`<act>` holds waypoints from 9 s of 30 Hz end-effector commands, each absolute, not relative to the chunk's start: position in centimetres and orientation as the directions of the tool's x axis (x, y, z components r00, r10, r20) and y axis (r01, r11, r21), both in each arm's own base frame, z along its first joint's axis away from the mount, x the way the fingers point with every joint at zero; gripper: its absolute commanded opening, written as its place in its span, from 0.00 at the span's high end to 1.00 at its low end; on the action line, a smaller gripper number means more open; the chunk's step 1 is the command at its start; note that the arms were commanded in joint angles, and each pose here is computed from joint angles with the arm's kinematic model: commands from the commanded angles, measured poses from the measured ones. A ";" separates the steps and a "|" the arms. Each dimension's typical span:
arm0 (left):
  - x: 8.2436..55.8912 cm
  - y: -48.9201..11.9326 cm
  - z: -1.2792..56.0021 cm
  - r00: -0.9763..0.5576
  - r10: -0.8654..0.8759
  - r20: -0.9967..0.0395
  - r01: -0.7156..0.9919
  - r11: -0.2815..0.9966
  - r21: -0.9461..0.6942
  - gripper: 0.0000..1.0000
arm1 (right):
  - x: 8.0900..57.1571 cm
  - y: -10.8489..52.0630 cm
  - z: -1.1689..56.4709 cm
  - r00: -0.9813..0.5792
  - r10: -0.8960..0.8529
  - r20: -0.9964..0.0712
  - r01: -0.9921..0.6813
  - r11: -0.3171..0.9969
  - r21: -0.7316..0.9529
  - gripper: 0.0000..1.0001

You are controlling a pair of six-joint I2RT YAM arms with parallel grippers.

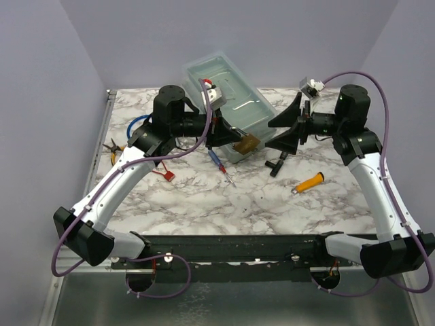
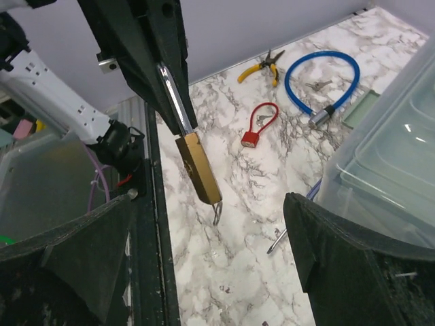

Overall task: Lock with the key
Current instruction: Lock the lock, then place the lock at the center of the board.

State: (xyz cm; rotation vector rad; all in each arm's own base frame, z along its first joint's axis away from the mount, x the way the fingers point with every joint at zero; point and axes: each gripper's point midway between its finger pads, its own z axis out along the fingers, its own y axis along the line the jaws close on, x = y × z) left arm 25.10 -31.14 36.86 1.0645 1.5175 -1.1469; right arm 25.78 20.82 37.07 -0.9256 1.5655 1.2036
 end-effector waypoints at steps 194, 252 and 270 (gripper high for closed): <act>21.1 -25.8 35.6 -0.496 0.082 -0.865 0.869 0.054 -0.493 1.00 | 22.2 27.7 28.1 -0.294 -0.218 -0.931 -0.945 -0.079 0.317 0.49; 30.1 -12.7 31.2 -0.651 -0.234 -0.722 0.591 0.442 -0.675 1.00 | 22.3 26.8 20.5 -0.404 -0.320 -0.857 -0.908 0.029 0.417 1.00; 24.5 -7.1 15.8 -0.891 0.107 -0.440 0.355 0.770 -0.530 1.00 | 24.4 30.0 18.8 -0.278 -0.351 -0.894 -0.960 0.081 0.267 1.00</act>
